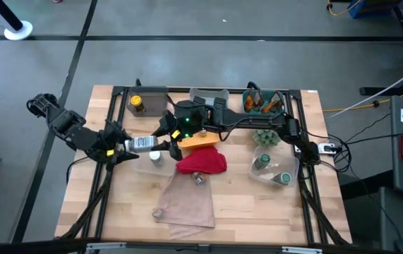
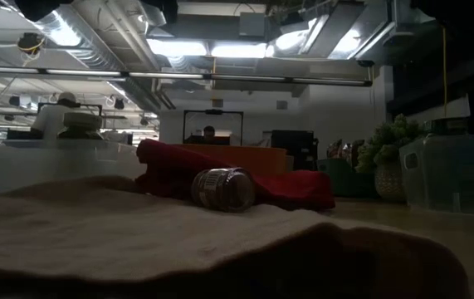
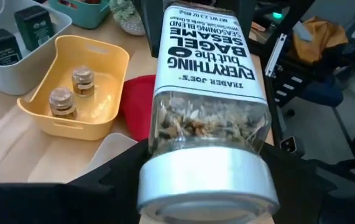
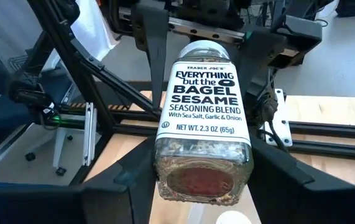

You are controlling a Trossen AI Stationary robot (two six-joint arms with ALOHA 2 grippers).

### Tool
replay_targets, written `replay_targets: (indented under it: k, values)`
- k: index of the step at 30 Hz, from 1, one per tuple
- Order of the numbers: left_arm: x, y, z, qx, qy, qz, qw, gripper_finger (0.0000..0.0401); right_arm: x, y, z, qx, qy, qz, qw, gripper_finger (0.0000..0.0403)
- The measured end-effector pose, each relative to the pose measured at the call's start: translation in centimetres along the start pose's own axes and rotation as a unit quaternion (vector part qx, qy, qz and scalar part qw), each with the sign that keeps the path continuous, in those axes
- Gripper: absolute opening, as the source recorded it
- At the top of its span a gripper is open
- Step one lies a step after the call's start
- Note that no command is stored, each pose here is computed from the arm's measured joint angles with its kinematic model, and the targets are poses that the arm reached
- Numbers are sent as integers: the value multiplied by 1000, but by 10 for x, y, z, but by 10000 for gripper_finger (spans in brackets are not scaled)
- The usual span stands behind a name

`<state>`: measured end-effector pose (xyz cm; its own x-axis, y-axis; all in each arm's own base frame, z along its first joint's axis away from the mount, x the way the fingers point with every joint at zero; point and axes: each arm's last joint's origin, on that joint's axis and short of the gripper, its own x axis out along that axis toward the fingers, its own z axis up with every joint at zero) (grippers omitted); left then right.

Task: Sort spices by type
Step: Put the white seasoning bottle into the left transparent bin

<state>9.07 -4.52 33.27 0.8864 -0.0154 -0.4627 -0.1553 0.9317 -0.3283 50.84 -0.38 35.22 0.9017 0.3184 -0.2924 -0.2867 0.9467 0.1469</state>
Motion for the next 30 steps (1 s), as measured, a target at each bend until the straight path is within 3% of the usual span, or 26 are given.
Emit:
replay_targets:
  k: [10,18,26,30]
  values:
    - [0,-4,6,32,-37,-6,999,253,0,1,0,0,0,5,1000,202]
    - [4,-6,8,54,-54,21,997,252,0,0,2,-3,-8,0,1000,202]
    - [12,-10,7,69,-45,35,996,181,0,1,4,-9,-21,2,1000,202]
    - [12,-10,7,69,-45,35,996,180,0,1,4,-15,-20,1,1000,211]
